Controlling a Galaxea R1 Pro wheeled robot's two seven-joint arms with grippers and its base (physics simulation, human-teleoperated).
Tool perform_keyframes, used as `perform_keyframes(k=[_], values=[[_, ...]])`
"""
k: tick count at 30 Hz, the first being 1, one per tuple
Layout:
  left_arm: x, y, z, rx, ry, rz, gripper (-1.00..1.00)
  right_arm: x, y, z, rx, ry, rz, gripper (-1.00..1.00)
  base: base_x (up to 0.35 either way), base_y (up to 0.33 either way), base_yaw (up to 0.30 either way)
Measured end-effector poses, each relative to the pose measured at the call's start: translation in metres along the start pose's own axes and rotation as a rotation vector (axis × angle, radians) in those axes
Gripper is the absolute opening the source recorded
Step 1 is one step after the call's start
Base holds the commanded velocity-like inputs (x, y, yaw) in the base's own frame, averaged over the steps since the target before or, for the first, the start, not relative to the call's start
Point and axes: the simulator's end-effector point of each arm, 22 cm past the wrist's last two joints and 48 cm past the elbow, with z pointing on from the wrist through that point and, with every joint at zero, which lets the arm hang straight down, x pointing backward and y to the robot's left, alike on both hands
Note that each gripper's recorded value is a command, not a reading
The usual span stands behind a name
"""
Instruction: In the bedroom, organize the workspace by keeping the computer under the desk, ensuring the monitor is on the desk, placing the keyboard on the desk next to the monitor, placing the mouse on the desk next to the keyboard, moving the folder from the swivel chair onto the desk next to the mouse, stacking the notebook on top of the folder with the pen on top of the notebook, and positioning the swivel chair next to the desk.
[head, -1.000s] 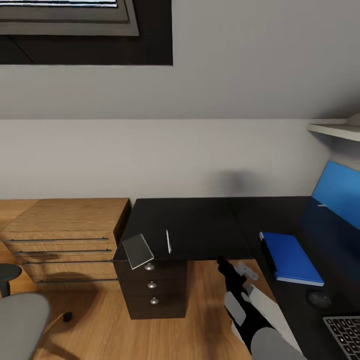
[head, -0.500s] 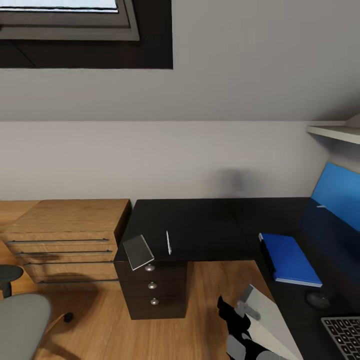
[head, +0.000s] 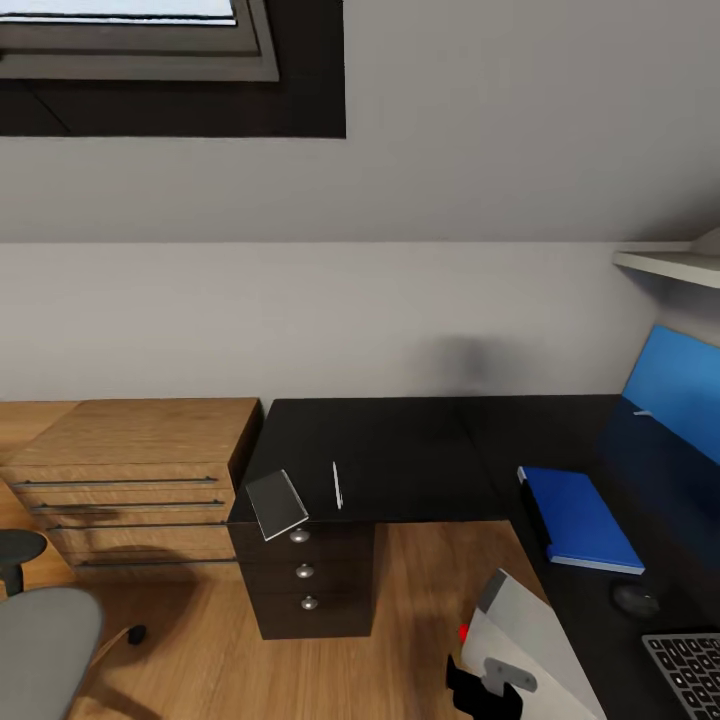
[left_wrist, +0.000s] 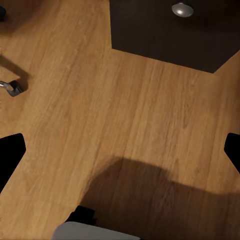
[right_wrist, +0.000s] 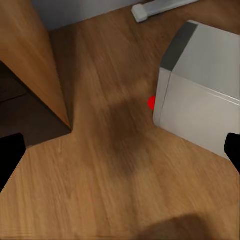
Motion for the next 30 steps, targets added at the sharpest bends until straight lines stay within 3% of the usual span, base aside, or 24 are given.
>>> perform_keyframes(k=[19,30], values=[[0.001,-0.001,0.000,0.003,0.004,0.002,1.00,0.003,0.009,-0.002,-0.016,0.000,-0.009,1.00,0.000,0.000,0.000],[0.003,-0.001,0.000,0.004,0.009,0.002,1.00,0.005,0.010,-0.002,-0.018,0.003,-0.009,1.00,0.036,0.166,0.186]])
